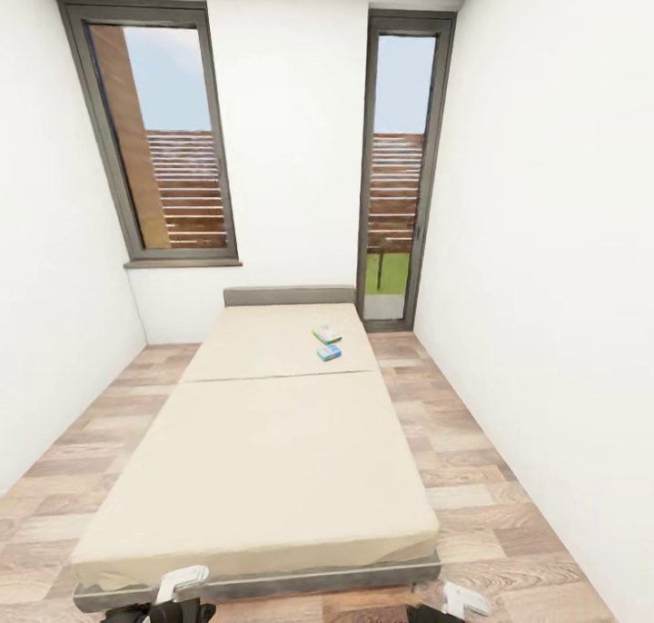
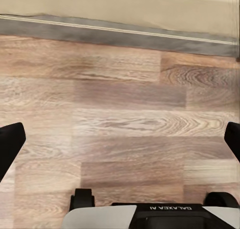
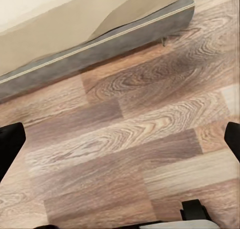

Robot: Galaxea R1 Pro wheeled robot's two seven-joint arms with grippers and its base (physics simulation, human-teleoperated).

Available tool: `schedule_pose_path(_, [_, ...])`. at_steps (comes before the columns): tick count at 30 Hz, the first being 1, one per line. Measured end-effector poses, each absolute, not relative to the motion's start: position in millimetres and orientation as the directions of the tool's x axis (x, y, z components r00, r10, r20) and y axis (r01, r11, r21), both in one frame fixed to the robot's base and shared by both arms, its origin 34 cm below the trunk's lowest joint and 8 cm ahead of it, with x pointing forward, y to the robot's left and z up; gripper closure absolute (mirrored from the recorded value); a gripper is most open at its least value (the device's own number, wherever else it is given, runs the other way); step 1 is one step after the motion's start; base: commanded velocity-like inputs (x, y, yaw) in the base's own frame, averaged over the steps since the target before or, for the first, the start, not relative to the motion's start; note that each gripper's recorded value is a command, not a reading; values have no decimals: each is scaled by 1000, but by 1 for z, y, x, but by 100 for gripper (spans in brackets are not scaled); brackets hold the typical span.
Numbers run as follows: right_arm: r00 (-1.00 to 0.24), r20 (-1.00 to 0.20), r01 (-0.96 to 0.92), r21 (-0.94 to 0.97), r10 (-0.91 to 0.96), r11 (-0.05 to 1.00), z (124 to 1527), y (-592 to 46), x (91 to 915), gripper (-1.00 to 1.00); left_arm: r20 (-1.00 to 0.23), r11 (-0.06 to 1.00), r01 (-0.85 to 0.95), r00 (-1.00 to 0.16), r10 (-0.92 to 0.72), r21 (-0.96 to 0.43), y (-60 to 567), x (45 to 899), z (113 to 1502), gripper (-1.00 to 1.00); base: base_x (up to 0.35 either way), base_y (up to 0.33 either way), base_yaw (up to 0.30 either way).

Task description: Put all the toys in the child's room - the three board games (two on the bed and one on the table), the two jigsaw puzzles on the table, and the tennis ball on the table - inside the toy box on the table in the child's room.

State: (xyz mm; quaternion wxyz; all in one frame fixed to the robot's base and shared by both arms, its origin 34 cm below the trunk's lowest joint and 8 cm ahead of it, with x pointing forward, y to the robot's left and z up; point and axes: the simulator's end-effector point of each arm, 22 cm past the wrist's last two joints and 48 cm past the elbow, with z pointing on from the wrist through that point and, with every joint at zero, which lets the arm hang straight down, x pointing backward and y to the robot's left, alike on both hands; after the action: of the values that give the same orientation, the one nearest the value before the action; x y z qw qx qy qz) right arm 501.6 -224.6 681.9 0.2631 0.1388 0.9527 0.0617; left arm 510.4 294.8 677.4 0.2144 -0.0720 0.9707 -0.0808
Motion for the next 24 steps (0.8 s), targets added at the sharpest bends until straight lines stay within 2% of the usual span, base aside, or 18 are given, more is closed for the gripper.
schedule_pose_path(18, [-826,-480,232,190,296,954,696,-223,494,-100,-404,977,-103,-899,-172,-188,293,504,693,-100,0,0,-276])
schedule_pose_path(24, [-827,-485,223,183,285,957,696,-223,494,-100,-406,977,-99,-898,-169,-188,292,504,693,-100,41,0,-138])
